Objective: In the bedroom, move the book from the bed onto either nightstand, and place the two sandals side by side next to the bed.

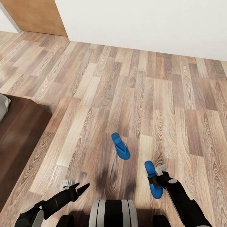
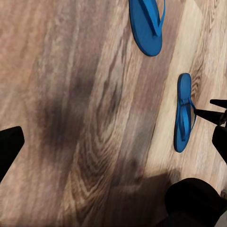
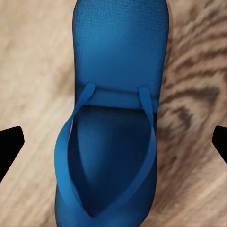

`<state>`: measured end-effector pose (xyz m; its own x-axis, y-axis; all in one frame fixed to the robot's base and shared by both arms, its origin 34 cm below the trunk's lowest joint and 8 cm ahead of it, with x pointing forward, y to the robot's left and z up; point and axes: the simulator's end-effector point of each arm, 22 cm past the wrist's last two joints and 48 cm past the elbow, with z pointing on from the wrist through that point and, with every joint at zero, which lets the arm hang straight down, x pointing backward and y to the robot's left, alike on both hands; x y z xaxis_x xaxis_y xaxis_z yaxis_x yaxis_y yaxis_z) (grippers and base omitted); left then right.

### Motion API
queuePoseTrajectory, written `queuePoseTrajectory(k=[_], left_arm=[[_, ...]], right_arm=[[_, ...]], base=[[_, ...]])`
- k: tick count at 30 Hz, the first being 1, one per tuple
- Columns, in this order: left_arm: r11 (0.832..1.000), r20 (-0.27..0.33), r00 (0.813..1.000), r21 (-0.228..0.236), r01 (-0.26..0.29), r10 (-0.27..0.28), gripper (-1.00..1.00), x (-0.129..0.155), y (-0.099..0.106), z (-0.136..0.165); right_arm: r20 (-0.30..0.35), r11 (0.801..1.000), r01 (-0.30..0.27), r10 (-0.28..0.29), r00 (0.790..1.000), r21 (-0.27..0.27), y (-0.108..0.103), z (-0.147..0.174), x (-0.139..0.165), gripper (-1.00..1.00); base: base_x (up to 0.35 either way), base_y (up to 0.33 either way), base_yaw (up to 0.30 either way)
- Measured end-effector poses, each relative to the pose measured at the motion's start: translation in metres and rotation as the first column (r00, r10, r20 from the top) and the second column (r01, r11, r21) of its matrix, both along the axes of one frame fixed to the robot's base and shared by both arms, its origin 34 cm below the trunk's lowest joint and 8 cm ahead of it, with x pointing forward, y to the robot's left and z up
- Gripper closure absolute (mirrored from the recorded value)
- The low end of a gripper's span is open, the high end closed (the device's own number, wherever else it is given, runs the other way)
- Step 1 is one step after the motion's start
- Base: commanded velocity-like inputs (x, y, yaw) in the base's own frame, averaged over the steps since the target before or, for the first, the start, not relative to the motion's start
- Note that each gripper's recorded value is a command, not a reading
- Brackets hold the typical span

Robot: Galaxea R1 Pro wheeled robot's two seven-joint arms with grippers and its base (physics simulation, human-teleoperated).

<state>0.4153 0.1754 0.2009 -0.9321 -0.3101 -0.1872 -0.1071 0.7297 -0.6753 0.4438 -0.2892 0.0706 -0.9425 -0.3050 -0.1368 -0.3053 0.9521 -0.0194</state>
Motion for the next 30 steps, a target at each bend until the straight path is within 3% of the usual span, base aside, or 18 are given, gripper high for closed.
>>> queuePoseTrajectory(k=[30], left_arm=[[1.000,-0.069,0.998,0.000,0.000,0.000,-1.00,-0.021,0.000,-0.024]], right_arm=[[-0.069,1.000,0.000,0.000,0.998,0.000,0.000,-0.026,-0.030,-1.00]], base=[[0.000,0.000,0.000]])
